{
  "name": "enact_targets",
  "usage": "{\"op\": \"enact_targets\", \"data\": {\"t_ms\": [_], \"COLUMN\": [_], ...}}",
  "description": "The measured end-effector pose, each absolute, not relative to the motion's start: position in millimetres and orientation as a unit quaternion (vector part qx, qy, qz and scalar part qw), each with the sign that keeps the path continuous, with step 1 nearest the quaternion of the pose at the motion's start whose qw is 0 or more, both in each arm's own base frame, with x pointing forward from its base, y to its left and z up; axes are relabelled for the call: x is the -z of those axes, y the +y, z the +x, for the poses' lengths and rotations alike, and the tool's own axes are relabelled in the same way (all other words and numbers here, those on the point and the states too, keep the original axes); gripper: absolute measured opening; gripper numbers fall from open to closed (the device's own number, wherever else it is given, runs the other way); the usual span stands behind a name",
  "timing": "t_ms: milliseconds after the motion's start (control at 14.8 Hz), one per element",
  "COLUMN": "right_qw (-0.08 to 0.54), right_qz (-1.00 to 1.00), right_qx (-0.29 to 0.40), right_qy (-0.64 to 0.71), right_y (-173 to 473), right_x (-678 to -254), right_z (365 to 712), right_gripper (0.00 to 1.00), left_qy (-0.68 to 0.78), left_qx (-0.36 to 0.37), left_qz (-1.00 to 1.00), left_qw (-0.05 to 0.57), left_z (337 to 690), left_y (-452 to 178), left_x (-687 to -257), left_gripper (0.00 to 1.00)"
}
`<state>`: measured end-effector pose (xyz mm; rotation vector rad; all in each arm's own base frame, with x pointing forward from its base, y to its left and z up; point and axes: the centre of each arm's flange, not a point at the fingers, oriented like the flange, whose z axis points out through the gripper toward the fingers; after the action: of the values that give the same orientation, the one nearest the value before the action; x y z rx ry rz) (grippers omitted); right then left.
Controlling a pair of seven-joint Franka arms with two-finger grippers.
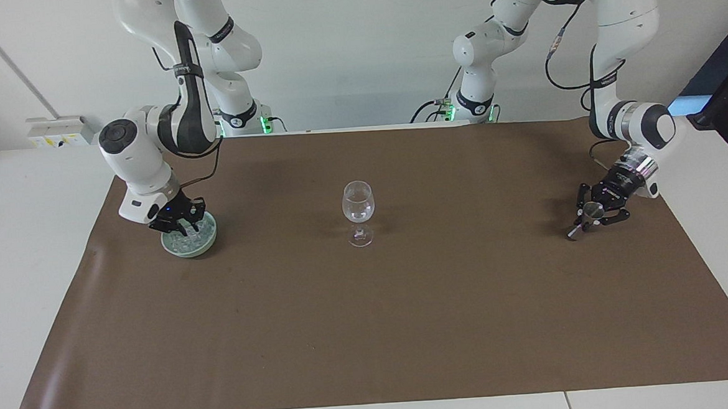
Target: Pour wine and add ice with both arms
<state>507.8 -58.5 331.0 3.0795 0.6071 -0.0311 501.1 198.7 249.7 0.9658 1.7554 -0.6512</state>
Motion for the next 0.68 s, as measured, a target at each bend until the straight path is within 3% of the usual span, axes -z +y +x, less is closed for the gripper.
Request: {"op": "enact_targets", "data": {"t_ms": [271, 678], "right_qw": [0.001, -0.006], "right_qz": [0.981, 0.982], "right_qx": [0.009, 0.013], "right_qy": [0.193, 0.187], "right_y": [-59, -59], "right_x": [-331, -337], "right_z": [508, 511], "right_gripper": [0.21, 0.21], "left_qy": [0.731, 0.734], "left_qx": [0.267, 0.270], "left_qz": [0.379, 0.363], "left_qw": [0.501, 0.507], "left_z": [492, 485], "left_y": [206, 203], "left_x": [-246, -243], "left_gripper": [0.22, 0.22]}}
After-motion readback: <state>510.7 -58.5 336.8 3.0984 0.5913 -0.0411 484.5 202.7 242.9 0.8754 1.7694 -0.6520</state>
